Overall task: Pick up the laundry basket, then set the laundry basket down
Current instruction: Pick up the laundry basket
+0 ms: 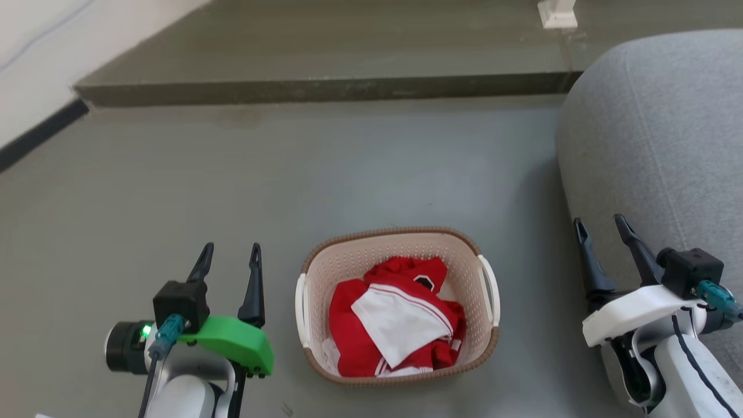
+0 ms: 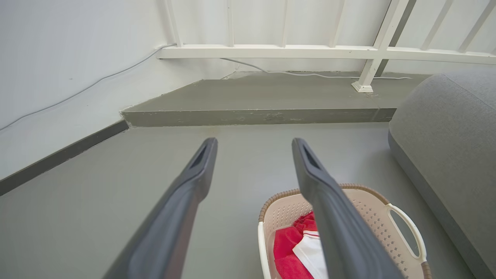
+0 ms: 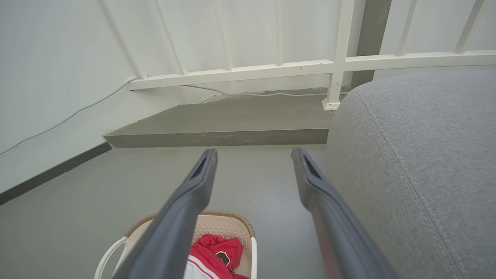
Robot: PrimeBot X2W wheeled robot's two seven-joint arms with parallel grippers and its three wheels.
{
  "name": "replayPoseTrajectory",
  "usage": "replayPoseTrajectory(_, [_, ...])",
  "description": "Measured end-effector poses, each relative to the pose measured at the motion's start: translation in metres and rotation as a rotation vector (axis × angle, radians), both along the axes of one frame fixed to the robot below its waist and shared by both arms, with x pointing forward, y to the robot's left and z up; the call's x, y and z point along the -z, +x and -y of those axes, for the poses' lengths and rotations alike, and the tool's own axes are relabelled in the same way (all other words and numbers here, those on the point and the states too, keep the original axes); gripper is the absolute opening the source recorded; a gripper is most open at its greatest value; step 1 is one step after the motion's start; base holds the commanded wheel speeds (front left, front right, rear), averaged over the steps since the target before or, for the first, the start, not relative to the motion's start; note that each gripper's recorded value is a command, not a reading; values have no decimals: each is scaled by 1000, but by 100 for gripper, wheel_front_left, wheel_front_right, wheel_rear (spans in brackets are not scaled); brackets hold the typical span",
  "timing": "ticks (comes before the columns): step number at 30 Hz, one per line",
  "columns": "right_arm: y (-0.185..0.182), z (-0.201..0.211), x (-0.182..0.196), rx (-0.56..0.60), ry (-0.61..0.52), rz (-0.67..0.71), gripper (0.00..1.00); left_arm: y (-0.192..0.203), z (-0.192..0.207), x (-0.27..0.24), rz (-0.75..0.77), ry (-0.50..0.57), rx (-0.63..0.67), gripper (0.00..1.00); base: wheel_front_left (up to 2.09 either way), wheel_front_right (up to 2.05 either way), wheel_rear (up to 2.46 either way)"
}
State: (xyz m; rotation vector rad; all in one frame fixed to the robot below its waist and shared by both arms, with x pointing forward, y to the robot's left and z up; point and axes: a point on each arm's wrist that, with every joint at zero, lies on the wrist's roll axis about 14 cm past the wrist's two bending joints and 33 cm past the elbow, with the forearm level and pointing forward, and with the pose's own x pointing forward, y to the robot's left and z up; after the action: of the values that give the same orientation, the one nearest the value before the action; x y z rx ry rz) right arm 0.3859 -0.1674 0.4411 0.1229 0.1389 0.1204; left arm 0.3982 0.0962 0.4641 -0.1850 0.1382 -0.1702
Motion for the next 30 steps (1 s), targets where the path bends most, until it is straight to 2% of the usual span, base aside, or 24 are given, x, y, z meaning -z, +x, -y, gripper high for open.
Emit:
replayPoseTrajectory(16, [41, -9, 67, -23, 13, -162, 100, 44, 16, 54, -126, -8, 50, 100, 0, 0, 0])
replayPoseTrajectory(30, [70, -17, 130, -48, 27, -284, 100, 69, 37, 127, -308, -38, 129, 100, 0, 0, 0])
